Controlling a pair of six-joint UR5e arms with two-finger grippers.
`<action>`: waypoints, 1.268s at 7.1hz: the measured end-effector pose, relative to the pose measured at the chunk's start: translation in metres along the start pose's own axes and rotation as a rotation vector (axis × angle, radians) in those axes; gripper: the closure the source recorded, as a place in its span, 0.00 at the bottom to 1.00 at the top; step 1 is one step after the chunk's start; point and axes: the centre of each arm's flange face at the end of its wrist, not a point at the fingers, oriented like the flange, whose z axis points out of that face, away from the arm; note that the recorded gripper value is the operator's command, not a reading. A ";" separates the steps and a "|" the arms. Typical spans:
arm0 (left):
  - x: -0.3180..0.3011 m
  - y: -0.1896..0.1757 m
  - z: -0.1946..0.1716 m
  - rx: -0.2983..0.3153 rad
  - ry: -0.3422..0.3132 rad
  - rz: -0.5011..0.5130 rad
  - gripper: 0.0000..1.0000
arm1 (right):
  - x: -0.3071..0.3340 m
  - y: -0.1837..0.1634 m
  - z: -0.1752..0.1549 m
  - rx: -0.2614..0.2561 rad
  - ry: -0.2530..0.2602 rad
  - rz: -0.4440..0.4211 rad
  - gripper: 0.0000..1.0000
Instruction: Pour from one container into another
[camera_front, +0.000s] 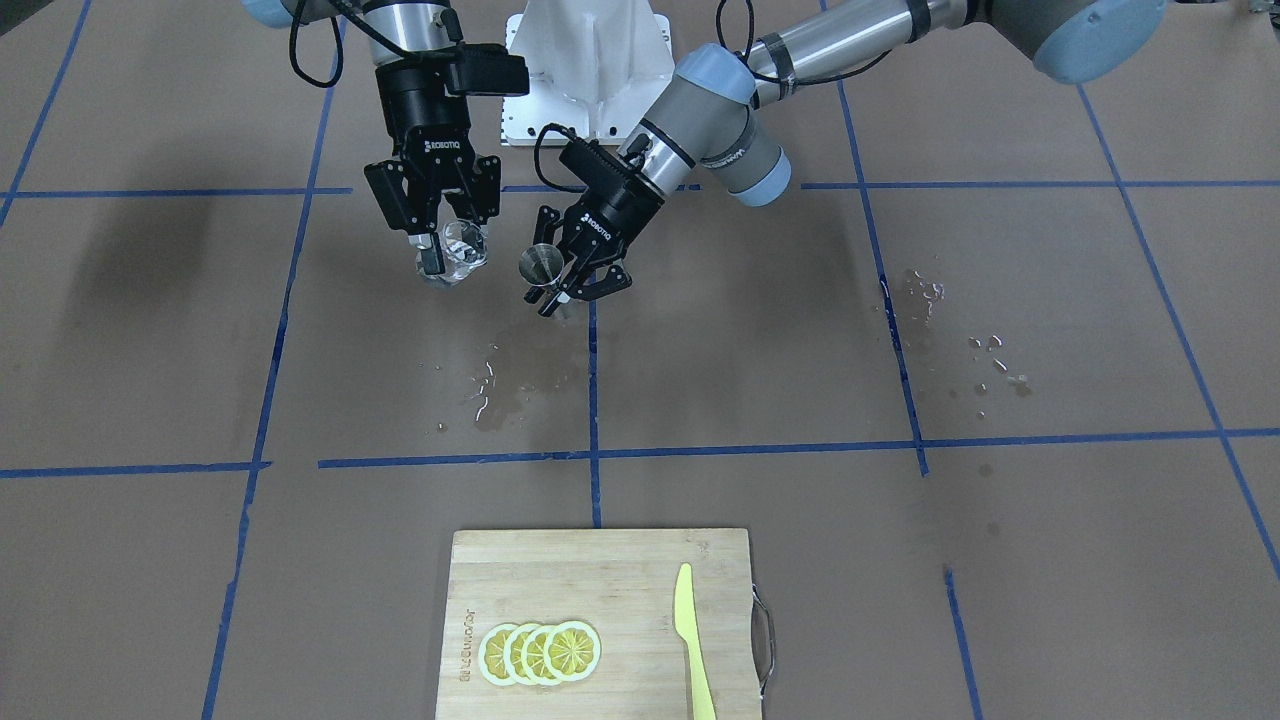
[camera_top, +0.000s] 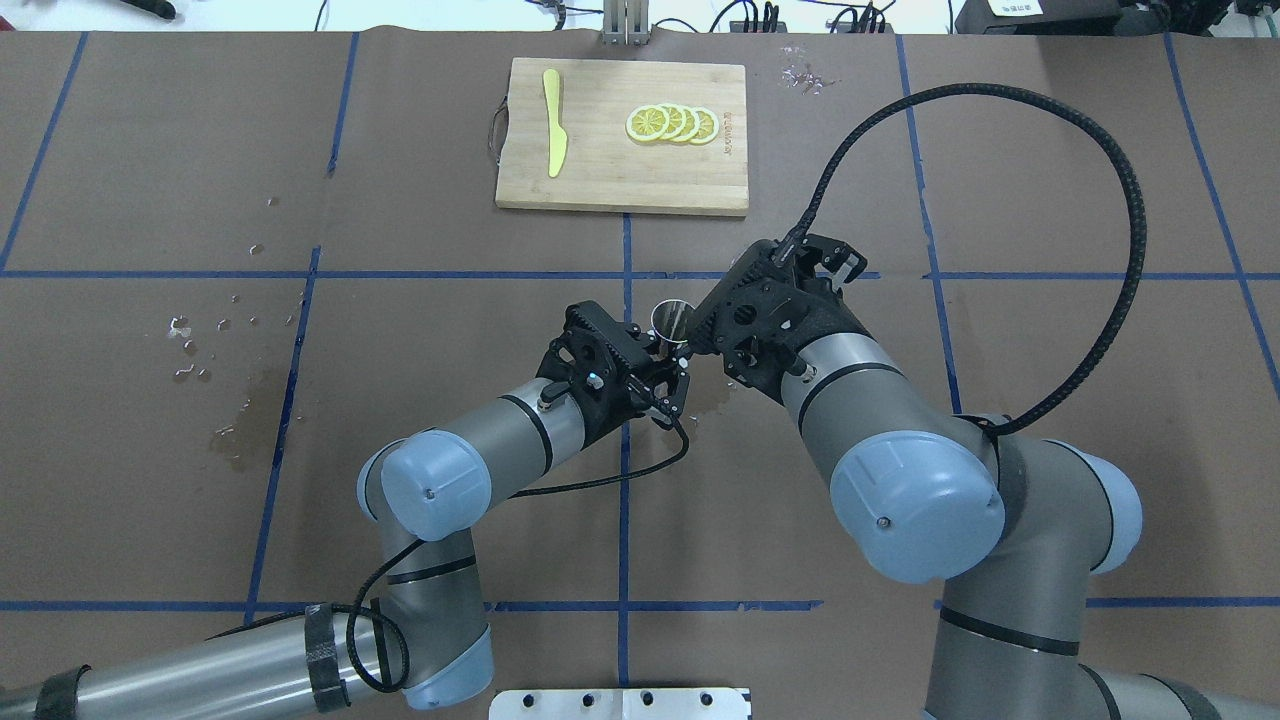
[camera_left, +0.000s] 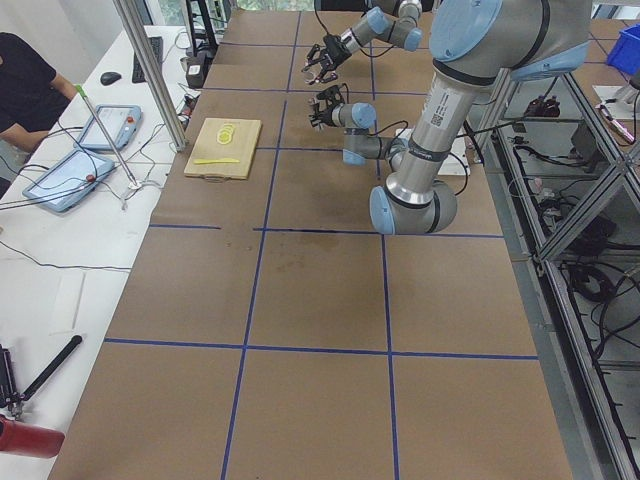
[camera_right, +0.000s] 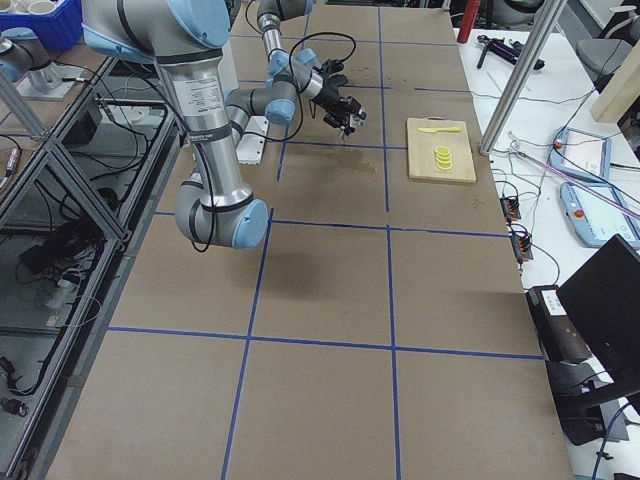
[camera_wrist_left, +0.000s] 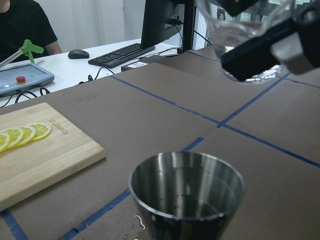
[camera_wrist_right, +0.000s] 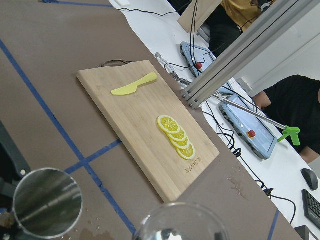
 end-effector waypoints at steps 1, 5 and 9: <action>0.002 -0.001 0.001 0.001 0.003 -0.001 1.00 | -0.001 -0.003 0.000 -0.005 0.010 -0.014 1.00; 0.007 -0.001 0.002 0.001 0.009 -0.003 1.00 | -0.005 -0.019 0.002 -0.019 0.047 -0.104 1.00; 0.008 -0.002 0.002 0.003 0.010 -0.004 1.00 | -0.011 -0.027 0.002 -0.009 0.062 -0.164 1.00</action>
